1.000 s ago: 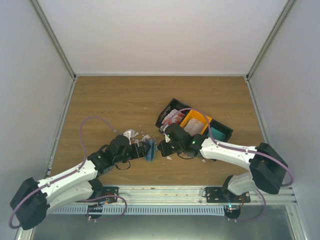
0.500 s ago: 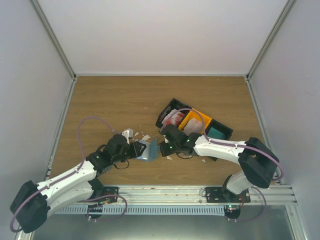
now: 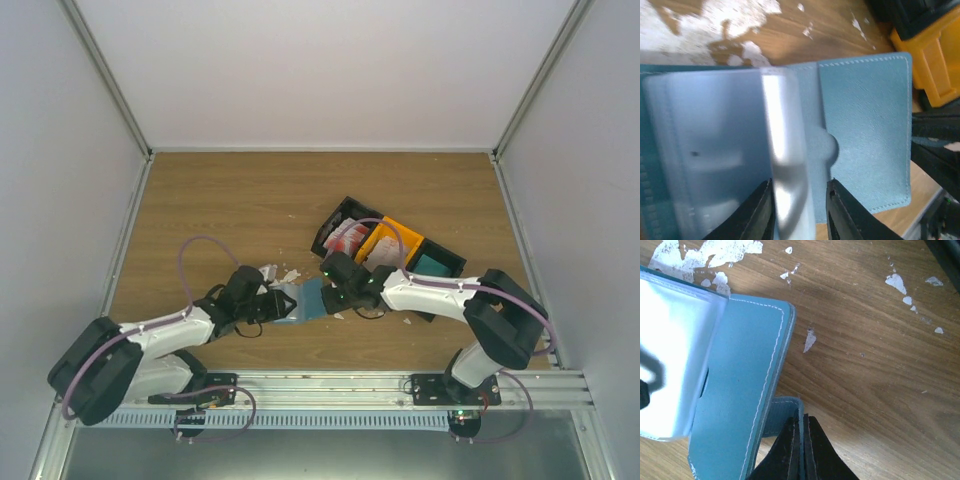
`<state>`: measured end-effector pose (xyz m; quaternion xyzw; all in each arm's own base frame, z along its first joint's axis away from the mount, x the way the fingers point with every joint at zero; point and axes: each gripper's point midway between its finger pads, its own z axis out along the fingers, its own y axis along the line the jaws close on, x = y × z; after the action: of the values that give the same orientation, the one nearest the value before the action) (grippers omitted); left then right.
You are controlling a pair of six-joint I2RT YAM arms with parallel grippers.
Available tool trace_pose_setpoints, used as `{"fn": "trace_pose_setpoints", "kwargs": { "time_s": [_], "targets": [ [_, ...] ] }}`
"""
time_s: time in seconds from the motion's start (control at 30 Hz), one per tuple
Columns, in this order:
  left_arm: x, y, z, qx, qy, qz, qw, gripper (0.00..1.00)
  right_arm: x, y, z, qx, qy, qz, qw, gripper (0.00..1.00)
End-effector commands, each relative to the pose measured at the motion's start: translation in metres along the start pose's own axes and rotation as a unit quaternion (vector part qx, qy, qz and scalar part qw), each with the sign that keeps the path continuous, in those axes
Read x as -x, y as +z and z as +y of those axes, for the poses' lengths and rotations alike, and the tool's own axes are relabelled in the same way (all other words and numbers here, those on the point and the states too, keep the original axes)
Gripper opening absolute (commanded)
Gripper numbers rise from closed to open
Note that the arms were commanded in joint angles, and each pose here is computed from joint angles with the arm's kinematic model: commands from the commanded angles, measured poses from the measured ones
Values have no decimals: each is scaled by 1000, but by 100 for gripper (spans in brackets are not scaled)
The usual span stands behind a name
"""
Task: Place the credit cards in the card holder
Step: Open the card holder at the center of the board.
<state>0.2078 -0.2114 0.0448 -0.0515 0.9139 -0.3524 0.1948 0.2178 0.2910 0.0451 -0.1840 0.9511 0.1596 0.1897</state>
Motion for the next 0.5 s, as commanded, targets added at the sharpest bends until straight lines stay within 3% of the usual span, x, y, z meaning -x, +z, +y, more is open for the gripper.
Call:
{"fn": "trace_pose_setpoints", "kwargs": {
  "time_s": [0.0, 0.2, 0.4, 0.47],
  "targets": [
    [8, 3, -40, -94, 49, 6, 994, 30, 6, -2, -6, -9, 2, -18, 1000, 1],
    [-2, 7, -58, -145, 81, 40, 985, 26, 13, -5, -5, -19, -1, -24, 1000, 6],
    [1, 10, -65, -157, 89, 44, 983, 31, 37, -31, -12, -45, 7, -73, 996, 43],
    [1, 13, -65, -156, 91, 48, 982, 31, 43, -40, -14, -54, 5, -83, 995, 46]
  ]
}}
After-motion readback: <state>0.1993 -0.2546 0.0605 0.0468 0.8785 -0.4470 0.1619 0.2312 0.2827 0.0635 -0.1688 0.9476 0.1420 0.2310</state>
